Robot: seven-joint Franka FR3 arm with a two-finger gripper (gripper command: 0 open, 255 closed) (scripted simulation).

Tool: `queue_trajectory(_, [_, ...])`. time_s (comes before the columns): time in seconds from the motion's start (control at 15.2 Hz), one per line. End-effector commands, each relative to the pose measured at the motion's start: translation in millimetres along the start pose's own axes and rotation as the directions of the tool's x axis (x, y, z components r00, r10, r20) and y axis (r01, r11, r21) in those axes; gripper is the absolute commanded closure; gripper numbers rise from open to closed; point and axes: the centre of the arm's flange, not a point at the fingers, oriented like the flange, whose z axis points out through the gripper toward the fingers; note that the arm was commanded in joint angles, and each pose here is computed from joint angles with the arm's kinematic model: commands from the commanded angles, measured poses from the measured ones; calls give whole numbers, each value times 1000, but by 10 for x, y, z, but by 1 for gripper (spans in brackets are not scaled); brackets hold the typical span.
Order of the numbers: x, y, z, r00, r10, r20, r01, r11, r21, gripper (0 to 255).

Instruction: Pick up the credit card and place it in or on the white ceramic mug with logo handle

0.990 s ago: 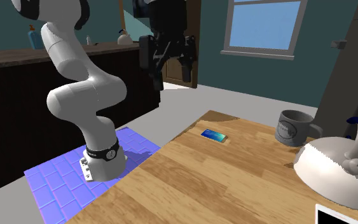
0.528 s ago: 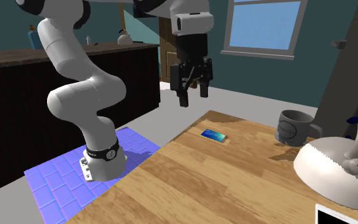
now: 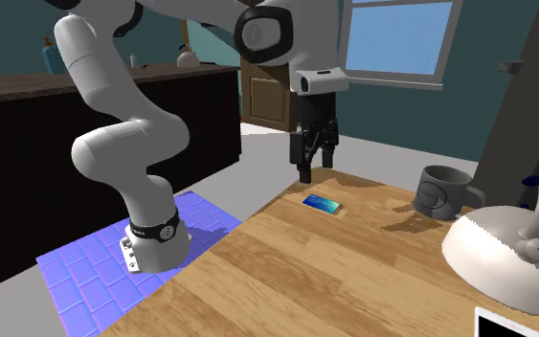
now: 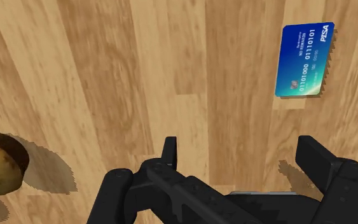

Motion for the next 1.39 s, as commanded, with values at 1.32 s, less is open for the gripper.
queue_trajectory(1.32, [-46,-985,1203,1000,-29,-4,29,1000,10,0])
